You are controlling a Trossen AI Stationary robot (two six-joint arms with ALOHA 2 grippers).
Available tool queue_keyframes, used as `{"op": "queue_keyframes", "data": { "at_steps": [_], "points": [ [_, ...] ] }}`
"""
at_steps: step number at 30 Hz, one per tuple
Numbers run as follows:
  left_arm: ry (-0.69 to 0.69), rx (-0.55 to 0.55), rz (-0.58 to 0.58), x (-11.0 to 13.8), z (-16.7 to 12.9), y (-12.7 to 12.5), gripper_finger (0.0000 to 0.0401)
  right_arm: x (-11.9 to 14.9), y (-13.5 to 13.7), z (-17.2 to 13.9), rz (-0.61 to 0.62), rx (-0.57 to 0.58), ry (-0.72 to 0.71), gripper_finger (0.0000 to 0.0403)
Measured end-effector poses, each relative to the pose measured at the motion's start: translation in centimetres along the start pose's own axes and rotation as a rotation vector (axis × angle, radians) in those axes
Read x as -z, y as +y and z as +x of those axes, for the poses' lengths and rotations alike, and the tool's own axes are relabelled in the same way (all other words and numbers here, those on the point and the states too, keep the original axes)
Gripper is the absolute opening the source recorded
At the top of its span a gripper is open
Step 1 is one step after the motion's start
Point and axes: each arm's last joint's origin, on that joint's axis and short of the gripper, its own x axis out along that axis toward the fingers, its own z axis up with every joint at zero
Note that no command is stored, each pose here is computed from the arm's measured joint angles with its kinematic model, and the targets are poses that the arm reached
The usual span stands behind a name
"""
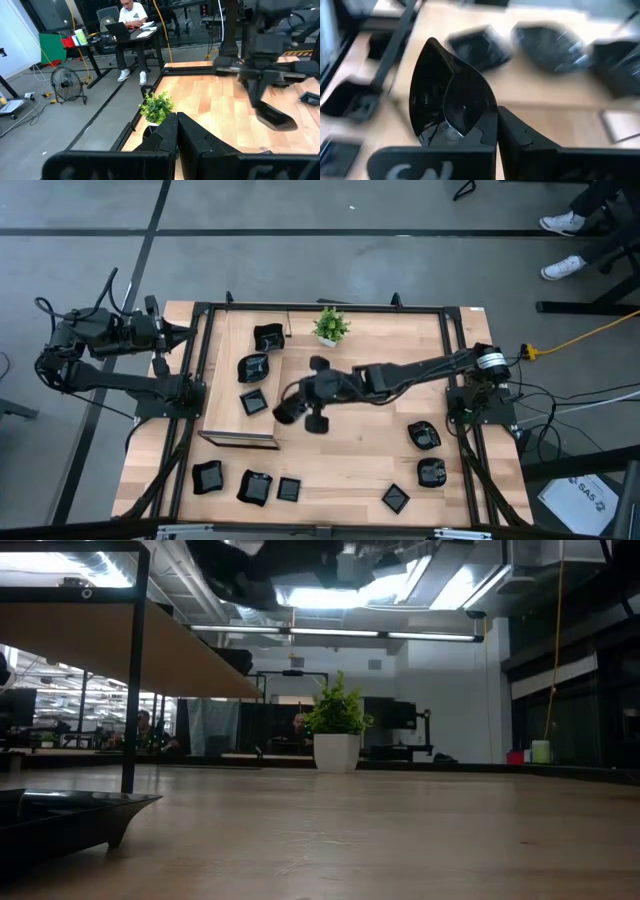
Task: Pick & Place Mini shaped plates
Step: Stack the black leaf shape bowl on top of the black leaf shape bowl on the shelf
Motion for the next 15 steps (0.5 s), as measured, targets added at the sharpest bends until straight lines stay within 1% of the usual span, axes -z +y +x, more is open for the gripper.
{"op": "queue_keyframes", "data": {
  "at_steps": [4,7,12,15],
  "points": [
    [0.0,0.001,0.0,0.0,0.0,0.0,0.0004,-1.2,-1.2,0.6,0.066,0.037,-0.13,0.0004],
    [0.0,0.0,0.0,0.0,0.0,0.0,0.0004,-1.4,-1.6,1.6,0.098,0.045,-0.196,0.0005],
    [0.0,0.0,0.0,0.0,0.0,0.0,0.0004,-1.5,-2.2,2.8,0.123,0.055,-0.256,0.0004],
    [0.0,0.0,0.0,0.0,0.0,0.0,0.0004,-1.2,-2.6,3.4,0.099,0.069,-0.257,0.0004]
  ]
}}
